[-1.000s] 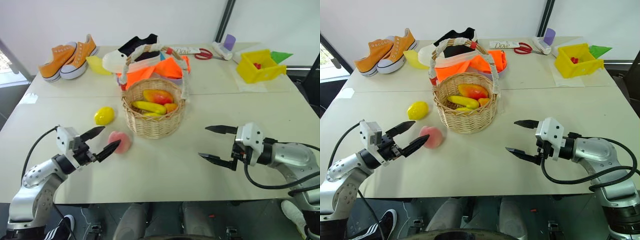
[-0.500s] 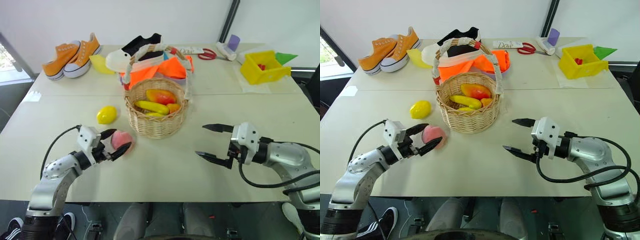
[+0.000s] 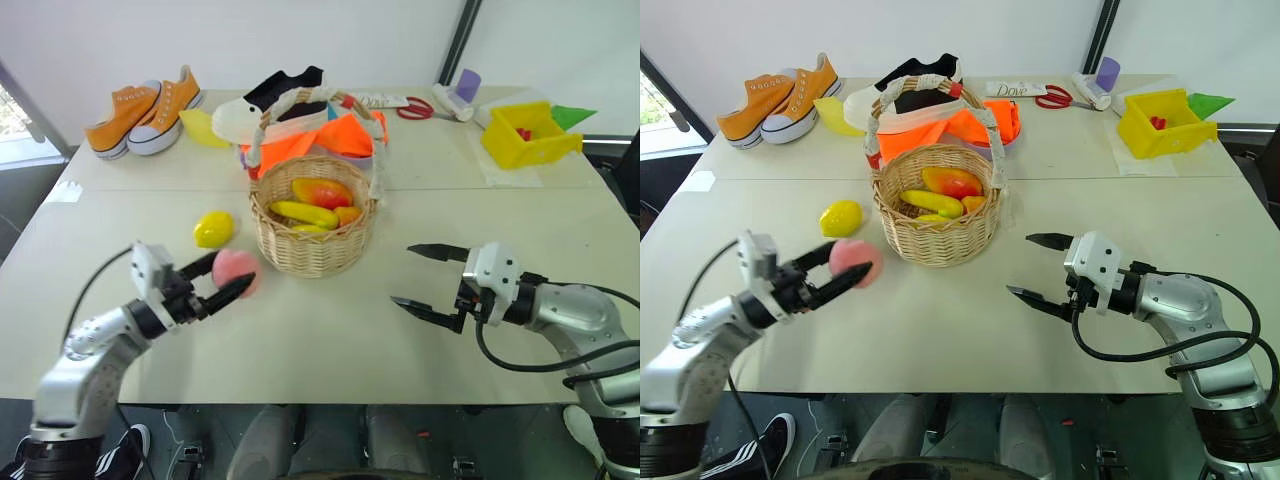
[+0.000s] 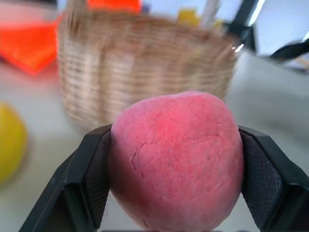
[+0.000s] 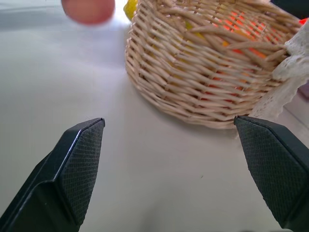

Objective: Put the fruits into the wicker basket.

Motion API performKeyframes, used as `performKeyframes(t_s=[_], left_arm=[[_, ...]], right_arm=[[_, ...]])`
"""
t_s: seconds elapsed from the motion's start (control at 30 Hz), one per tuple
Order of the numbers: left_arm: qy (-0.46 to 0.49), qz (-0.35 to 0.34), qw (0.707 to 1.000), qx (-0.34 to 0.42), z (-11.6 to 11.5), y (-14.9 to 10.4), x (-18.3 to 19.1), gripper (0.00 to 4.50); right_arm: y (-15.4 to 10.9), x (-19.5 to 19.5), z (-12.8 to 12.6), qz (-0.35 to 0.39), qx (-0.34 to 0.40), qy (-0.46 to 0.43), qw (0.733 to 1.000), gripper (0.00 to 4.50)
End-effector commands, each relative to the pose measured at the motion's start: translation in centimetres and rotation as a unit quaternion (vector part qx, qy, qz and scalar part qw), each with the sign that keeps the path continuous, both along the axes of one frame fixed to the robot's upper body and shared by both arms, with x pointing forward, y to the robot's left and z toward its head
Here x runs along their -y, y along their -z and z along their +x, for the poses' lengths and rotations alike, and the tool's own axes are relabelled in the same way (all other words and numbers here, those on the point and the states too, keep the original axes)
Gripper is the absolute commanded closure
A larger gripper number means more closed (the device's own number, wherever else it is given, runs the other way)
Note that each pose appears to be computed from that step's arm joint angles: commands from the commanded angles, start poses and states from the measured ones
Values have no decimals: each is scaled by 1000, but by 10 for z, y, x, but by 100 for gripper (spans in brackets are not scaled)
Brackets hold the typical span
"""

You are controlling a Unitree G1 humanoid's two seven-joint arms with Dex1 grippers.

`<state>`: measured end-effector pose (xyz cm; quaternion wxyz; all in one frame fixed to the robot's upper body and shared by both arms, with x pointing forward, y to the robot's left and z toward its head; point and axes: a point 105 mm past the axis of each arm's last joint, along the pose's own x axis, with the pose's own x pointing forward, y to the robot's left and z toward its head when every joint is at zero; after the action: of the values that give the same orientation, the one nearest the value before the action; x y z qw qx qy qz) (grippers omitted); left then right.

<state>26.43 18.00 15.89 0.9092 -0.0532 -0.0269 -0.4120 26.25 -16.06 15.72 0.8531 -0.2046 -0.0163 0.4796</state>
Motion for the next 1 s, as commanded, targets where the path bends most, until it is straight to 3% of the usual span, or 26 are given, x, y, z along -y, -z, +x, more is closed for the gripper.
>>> performKeyframes(t_s=[0.03,0.23,0.4,0.47,0.5,0.67,0.87,1.0], left_arm=[[-9,-55,996,70,19,-60,16,134],[-23,-68,990,119,54,-94,63,134],[-29,-37,992,119,71,-80,88,134],[-38,-36,991,127,73,-81,91,31],[-46,-37,989,132,74,-82,90,3],[5,-58,990,130,54,-83,90,3],[30,-51,991,121,20,-99,55,3],[-55,-15,994,95,16,-85,-12,3]], right_arm=[[-33,10,13,73,63,47,994,0],[-39,4,21,97,76,59,991,0],[-41,0,23,99,83,63,990,0],[-41,0,22,98,84,65,989,0],[-41,0,22,96,84,67,990,0],[-40,0,21,97,82,67,990,0],[-37,-4,16,91,64,46,993,0],[-25,-22,-17,42,6,-52,998,0]])
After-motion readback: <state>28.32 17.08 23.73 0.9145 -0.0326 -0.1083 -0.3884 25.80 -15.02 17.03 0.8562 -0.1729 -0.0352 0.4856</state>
